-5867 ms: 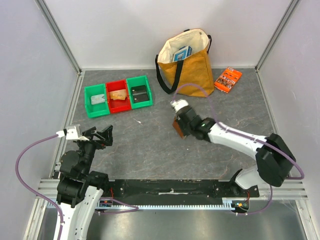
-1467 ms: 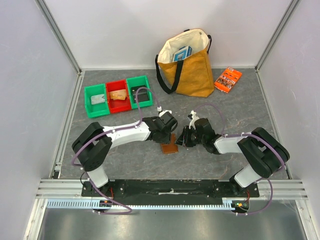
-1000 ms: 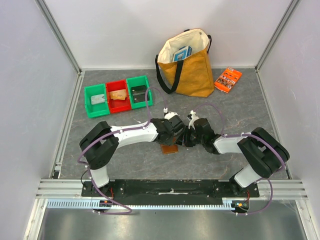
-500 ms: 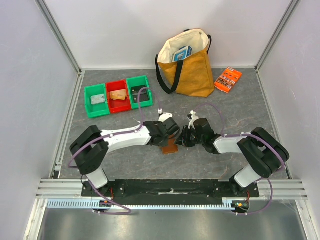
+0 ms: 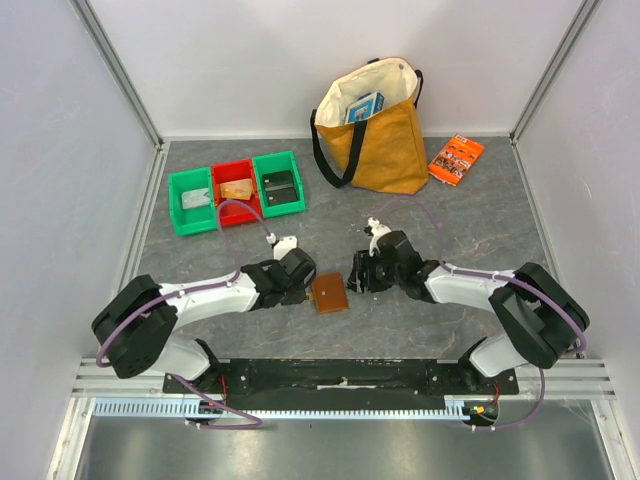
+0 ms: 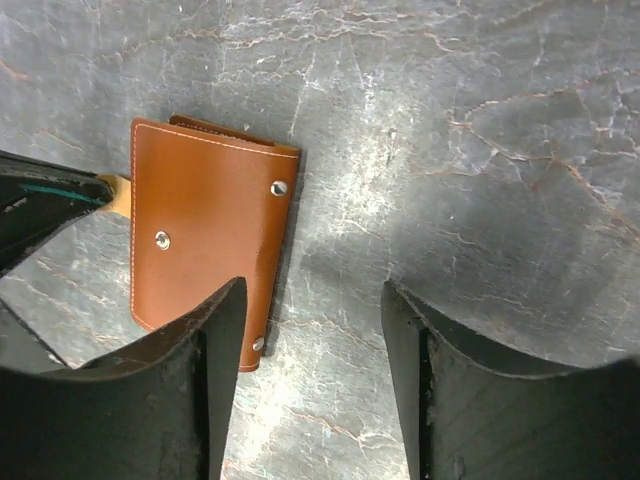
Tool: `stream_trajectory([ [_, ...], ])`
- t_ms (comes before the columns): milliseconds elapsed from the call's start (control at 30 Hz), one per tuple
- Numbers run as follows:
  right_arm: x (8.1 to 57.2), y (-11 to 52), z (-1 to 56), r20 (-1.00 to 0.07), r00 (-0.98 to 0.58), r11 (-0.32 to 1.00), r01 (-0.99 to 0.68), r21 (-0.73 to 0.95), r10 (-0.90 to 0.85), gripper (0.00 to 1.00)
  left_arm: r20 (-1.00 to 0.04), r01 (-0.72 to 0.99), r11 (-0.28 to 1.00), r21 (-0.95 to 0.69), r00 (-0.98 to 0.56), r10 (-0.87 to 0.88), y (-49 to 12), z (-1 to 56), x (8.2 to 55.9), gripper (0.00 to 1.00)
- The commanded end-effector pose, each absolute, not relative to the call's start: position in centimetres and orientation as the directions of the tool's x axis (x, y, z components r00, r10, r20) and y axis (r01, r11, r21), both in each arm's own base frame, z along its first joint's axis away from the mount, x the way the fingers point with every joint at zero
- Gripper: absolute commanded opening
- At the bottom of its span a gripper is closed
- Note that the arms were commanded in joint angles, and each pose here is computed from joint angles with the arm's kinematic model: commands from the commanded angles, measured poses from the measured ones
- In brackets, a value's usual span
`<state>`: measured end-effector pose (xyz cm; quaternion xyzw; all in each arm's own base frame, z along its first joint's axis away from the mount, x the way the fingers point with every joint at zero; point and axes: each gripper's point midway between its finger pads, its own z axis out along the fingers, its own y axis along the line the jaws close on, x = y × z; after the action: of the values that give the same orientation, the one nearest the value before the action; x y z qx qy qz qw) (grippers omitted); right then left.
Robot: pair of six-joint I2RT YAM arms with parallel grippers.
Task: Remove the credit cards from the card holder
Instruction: Open the card holder at the center of the board.
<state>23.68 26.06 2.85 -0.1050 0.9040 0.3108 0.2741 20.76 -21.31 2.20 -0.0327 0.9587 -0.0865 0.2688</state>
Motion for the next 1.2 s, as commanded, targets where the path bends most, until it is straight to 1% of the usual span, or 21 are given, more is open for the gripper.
stream_trajectory([
  [0,23.7,25.1,3.5,-0.602,-0.769,0.844,-0.455,0.283,-0.213,0.68,-0.485,-0.075,0.942,-0.328,-0.842,-0.236,-22.8,2.2,20.9,0.02],
  [100,23.6,26.2,4.5,-0.625,-0.724,0.853,-0.493,0.172,-0.293,0.8,-0.466,-0.094,0.926,-0.367,-0.843,-0.27,-22.9,1.7,20.6,0.02],
  [167,23.4,27.2,4.9,-0.638,-0.692,0.854,-0.511,0.102,-0.338,0.87,-0.446,-0.109,0.909,-0.401,-0.844,-0.298,-22.9,1.3,20.2,0.02],
  [300,23.2,28.3,4.7,-0.631,-0.677,0.859,-0.512,0.032,-0.38,0.98,-0.42,-0.13,0.875,-0.466,-0.838,-0.348,-23.1,0.9,19.7,0.02],
  [433,23.1,28.7,4.1,-0.62,-0.661,0.863,-0.501,-0.056,-0.424,0.98,-0.409,-0.134,0.869,-0.476,-0.841,-0.353,-23.1,0.5,19.5,0.02],
  [767,23.0,29.8,4.4,-0.608,-0.618,0.848,-0.493,-0.193,-0.498,0.98,-0.406,-0.137,0.867,-0.479,-0.841,-0.357,-22.8,0.3,19.3,0.02],
  [1000,23.1,29.4,3.9,-0.593,-0.616,0.847,-0.465,-0.259,-0.519,0.98,-0.414,-0.129,0.856,-0.501,-0.833,-0.368,-23.1,0.7,19.6,0.02],
  [1167,23.7,28.7,5.4,-0.619,-0.6,0.857,-0.429,-0.286,-0.507,0.98,-0.415,-0.133,0.859,-0.494,-0.832,-0.368,-22.8,0.7,19.6,0.02],
])
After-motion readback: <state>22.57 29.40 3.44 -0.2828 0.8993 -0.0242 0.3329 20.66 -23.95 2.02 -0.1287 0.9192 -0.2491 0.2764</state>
